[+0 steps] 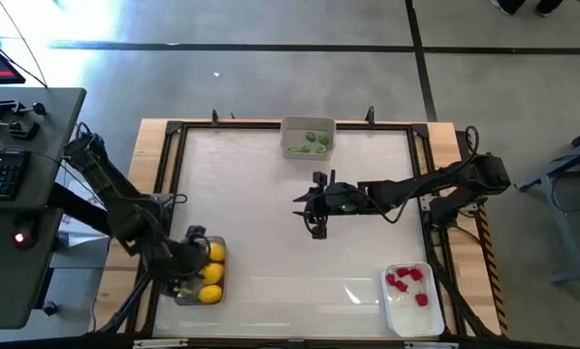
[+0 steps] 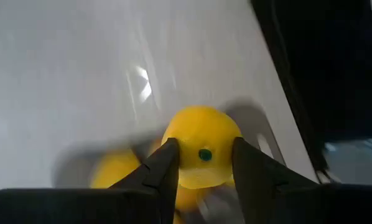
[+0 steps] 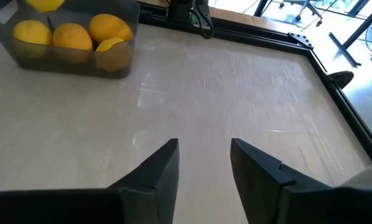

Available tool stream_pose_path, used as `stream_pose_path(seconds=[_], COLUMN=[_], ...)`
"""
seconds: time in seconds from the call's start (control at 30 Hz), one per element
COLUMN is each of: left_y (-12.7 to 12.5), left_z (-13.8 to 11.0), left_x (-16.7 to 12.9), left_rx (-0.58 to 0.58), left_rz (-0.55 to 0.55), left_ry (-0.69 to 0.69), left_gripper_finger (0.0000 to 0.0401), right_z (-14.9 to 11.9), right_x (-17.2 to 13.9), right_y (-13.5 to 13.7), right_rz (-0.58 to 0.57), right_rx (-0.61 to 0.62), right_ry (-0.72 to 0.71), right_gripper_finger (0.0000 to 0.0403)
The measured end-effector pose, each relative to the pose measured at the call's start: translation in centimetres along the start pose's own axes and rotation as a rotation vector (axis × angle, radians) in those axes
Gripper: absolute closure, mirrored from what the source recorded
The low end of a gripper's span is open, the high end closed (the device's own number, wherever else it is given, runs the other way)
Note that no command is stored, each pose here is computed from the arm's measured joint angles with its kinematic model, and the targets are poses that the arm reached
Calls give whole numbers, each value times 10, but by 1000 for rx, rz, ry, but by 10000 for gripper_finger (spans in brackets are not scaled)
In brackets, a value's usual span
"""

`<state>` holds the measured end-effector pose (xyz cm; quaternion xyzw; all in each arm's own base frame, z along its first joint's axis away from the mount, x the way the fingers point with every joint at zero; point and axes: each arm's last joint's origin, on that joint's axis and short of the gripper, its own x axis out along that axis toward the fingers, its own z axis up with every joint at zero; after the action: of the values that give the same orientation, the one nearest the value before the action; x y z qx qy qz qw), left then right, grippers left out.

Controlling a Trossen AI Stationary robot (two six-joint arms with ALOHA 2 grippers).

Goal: Sort produce into baskets
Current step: Put the lemon into the black bin, then return to Home Position

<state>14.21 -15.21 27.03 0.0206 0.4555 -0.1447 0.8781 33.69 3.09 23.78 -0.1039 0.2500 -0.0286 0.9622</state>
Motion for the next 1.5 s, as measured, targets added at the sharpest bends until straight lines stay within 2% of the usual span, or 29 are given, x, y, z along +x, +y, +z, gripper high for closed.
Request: stream_pose_path(seconds=[0.13,0.27,0.43,0.6,0.7,0.77,0.87,1.0,1.13,1.23,1.33,1.5], left_y=[-5,-13,-24,-32,-35,-35,-30,-21,-16,-12,-6,16], left_z=[-15,-22,-26,-29,-30,-28,-25,-19,-16,-15,-11,2], left_x=[-3,-6,-2,19,33,39,48,53,52,52,54,59], left_rx=[-117,-181,-183,-123,-104,-125,-226,-305,-330,-311,-239,-116], left_rz=[-5,-49,-61,-6,-19,-50,-54,-49,-49,-32,-39,-17], left_ry=[122,166,196,262,331,372,431,453,445,438,421,355], left_gripper_finger=[289,289,290,290,292,292,291,275,237,209,200,235], right_z=[0,0,-1,-2,-2,-2,-2,-2,-2,-2,-4,-7], right_x=[0,0,0,0,0,0,0,1,1,1,1,2], right_y=[-1,-1,-1,-1,-1,-1,-1,-1,-1,-1,0,1], right_rz=[-4,-3,-3,-2,-2,-2,-2,10,10,11,13,27], right_rx=[4,5,5,4,4,4,4,4,4,2,-6,-57], right_ry=[1,2,3,11,11,11,12,11,11,18,29,-55], right_gripper_finger=[274,274,274,274,274,274,274,274,274,274,274,274])
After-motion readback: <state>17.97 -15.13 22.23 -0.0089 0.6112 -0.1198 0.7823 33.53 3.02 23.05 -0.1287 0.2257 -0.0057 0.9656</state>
